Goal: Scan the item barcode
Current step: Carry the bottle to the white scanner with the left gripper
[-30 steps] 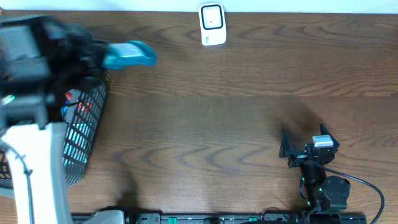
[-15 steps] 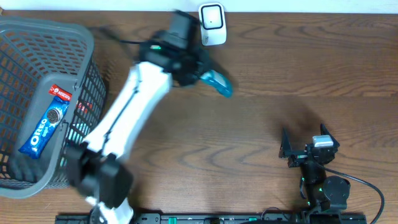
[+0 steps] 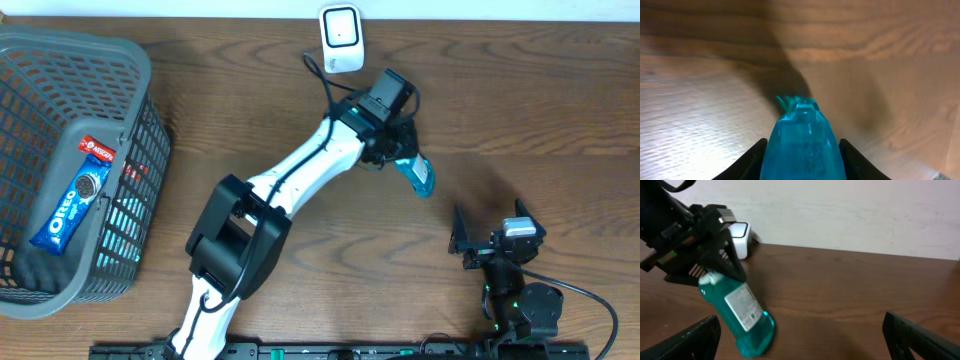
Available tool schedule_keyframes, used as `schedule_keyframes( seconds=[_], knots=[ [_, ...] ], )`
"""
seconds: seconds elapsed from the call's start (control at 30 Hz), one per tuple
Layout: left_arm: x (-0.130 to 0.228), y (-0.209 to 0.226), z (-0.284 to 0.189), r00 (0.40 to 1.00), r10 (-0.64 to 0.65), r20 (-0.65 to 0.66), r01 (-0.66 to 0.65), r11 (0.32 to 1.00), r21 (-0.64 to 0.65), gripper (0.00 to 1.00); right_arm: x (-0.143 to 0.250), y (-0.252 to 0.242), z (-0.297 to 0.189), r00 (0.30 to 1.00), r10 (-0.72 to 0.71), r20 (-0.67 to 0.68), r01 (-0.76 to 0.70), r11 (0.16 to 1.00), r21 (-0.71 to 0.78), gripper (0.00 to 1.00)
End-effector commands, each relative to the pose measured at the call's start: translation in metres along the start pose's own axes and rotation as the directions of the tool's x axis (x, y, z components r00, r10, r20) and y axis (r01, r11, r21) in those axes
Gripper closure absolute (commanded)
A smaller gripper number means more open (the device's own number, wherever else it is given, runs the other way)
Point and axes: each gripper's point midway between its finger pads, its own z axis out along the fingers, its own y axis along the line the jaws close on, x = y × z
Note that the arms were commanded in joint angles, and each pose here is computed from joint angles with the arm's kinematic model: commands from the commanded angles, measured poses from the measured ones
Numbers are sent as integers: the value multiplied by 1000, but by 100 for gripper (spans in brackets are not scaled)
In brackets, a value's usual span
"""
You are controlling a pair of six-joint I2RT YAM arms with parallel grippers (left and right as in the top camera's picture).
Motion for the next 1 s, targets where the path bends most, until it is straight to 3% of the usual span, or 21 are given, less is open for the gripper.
schedule_keyframes(
  seconds=[0.0,0.37,0.73,0.97],
  knots=[
    [6,-16,5,991,137,-16,-136,990,40,56,0,1,0,1000,12,1,-12,1000,0,1],
    [24,52,27,994,108,-24,-110,978,-175,55,0,1,0,1000,12,1,-12,1000,1,1],
    [19,65,27,980,197,-12,-194,951,-239,54,0,1,0,1000,12,1,-12,1000,1,1],
    [10,87,23,977,211,34,-186,917,-352,48,0,1,0,1000,12,1,-12,1000,1,1]
  ],
)
